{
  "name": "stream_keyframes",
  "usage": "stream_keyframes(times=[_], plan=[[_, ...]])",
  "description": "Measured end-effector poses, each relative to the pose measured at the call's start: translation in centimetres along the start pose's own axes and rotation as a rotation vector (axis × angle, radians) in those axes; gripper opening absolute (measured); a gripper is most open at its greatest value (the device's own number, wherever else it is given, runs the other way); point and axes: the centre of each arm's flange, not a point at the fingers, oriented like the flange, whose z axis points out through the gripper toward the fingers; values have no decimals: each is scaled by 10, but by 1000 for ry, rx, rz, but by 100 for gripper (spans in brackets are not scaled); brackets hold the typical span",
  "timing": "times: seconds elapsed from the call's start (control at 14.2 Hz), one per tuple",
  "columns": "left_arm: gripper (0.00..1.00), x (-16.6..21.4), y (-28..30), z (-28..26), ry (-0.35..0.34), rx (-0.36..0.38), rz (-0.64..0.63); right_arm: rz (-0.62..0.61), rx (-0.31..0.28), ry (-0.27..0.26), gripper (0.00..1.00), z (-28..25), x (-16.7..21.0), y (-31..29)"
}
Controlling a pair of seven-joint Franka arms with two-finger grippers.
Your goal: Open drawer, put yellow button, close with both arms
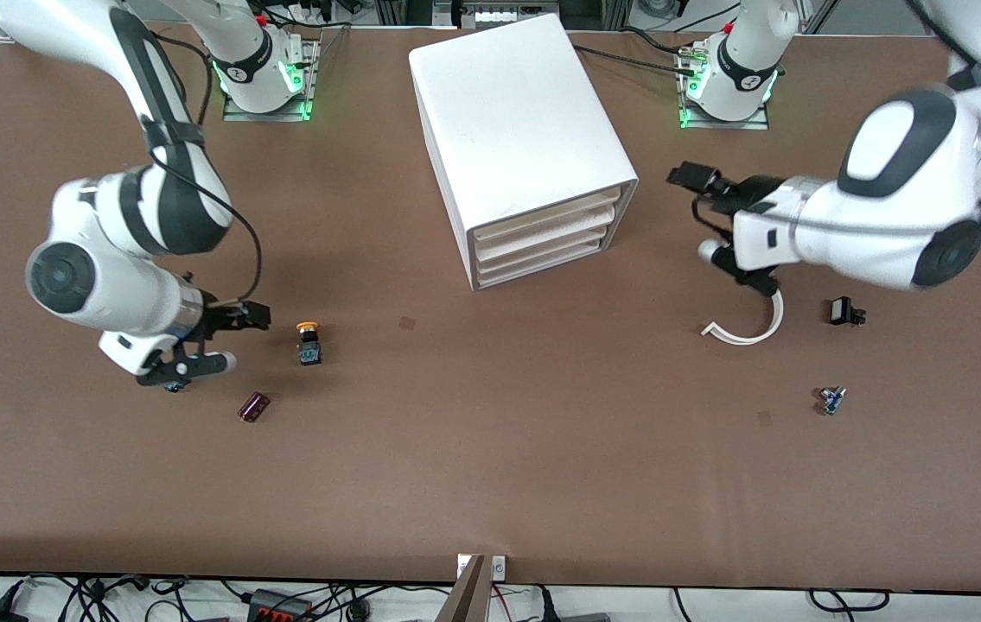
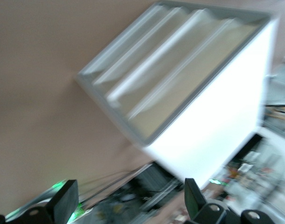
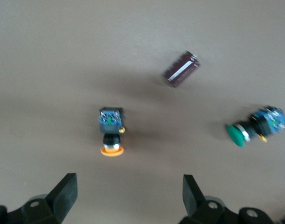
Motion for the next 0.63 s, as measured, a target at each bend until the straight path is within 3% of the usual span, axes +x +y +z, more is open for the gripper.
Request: stream_keyframes(times=[0.14, 0.28, 0.49, 0.63], plan=[[100, 29, -17, 15, 0, -200, 60, -26, -3, -18, 100, 24, 13, -17], [100, 54, -47, 28, 30, -330, 188, -37, -5, -32, 100, 45, 20, -25], [98, 89, -97, 60, 120, -406, 324, -47, -7, -46, 100, 71, 25, -32], [77, 92, -109, 81, 137, -459, 359, -46, -8, -68, 100, 88, 25, -31]])
